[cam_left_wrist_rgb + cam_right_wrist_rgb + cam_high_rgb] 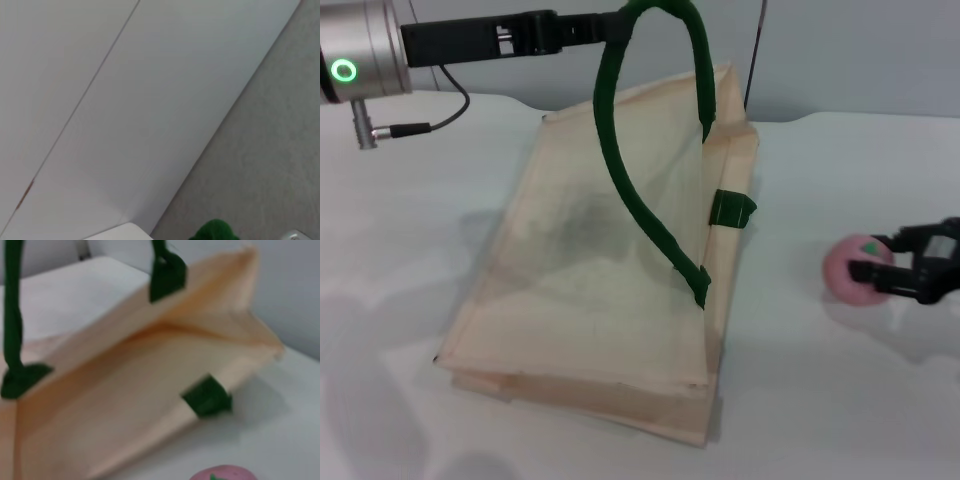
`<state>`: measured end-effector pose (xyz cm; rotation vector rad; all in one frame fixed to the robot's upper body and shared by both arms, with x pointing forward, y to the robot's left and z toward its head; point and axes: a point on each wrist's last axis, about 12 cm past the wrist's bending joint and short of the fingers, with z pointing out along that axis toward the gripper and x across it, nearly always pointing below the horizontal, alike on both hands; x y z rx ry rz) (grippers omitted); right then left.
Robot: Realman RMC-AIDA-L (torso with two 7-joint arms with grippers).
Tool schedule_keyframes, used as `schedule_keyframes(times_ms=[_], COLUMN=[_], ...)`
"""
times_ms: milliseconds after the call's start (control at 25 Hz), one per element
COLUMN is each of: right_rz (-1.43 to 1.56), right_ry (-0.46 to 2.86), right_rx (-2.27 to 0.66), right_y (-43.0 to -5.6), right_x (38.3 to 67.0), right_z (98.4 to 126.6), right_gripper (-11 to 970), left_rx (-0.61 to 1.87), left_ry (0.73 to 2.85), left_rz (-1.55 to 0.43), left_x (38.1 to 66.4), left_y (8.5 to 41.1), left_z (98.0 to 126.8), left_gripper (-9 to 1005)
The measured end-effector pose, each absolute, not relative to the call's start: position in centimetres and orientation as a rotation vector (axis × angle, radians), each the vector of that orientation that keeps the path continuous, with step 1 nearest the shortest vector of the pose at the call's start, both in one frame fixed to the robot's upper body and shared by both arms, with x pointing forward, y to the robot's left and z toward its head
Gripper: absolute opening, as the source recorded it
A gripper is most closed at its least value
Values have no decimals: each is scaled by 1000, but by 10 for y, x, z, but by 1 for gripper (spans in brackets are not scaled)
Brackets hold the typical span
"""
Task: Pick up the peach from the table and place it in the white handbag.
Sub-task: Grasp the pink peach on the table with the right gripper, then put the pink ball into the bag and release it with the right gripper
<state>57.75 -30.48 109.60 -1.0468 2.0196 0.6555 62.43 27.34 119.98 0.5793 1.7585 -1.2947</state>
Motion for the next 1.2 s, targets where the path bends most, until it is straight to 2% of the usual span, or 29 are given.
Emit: schedule_keyframes(times_ms=[400,1000,1200], right_rz=[757,817,804], right_ry=[1831,1729,1725], right_rx=[-1188,-1385,-1415], right_y=[-245,-175,-163], right_x=[605,624,628], right_z=[1115,1121,1122], right_gripper=[433,419,417], left_rx=[612,636,654], left_ry=[1738,1694,1665], left_rz=[-1307,-1329,-1348], left_x=[630,638,640], left_y=[264,252,246], left_z=[1208,1222,1229], left_gripper=[111,111,111])
